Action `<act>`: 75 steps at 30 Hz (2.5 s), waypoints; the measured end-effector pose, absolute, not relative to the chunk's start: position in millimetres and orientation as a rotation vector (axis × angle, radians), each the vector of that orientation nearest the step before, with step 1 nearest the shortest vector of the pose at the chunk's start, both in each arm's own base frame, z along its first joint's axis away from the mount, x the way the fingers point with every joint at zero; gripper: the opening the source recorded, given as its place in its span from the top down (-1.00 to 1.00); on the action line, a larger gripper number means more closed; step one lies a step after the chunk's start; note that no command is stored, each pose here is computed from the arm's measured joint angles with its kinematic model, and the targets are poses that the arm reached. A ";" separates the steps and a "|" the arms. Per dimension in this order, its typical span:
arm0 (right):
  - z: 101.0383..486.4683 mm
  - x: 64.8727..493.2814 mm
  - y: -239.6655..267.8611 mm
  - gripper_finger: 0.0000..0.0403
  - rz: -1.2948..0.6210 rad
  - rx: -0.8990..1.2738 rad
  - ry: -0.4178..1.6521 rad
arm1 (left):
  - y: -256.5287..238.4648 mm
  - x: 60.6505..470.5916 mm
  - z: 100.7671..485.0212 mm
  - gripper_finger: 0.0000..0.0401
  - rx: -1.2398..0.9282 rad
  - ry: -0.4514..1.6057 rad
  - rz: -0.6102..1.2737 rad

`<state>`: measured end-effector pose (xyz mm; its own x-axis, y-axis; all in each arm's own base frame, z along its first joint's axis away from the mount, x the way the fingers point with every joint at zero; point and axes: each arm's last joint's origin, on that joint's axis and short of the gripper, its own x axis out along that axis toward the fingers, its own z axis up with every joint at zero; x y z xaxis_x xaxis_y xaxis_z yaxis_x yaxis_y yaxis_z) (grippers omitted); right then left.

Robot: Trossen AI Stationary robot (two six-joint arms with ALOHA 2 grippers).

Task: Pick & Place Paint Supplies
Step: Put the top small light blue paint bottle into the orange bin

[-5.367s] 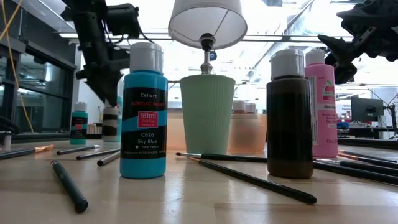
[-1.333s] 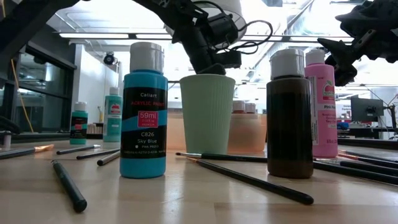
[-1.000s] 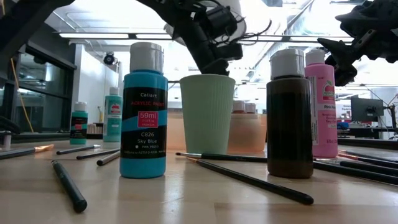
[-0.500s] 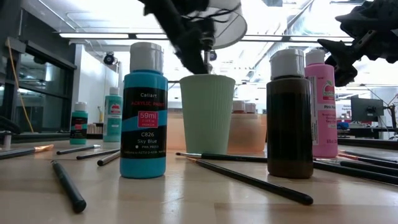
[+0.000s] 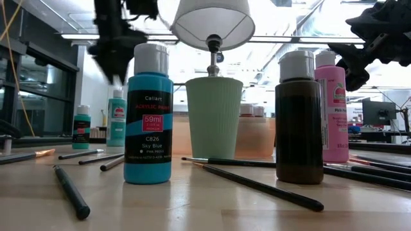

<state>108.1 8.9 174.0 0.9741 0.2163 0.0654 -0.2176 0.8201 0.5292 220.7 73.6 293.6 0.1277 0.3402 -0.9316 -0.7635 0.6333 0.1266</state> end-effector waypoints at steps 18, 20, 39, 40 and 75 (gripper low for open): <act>173.5 108.2 8.8 0.07 0.228 0.564 0.002 | 78.8 189.5 246.0 -0.38 -0.456 1.438 0.965; 173.5 108.1 8.9 0.07 0.229 0.564 0.002 | 80.5 186.7 242.4 -0.38 -0.460 1.434 0.968; 173.5 108.1 8.9 0.07 0.230 0.564 0.002 | 89.3 184.4 232.5 0.03 -0.468 1.435 0.901; 173.5 108.1 8.9 0.07 0.230 0.564 0.002 | 89.2 184.3 232.5 0.07 -0.468 1.436 0.900; 173.4 108.1 8.9 0.07 0.230 0.564 0.002 | 80.5 196.8 305.0 0.44 -0.421 1.307 0.678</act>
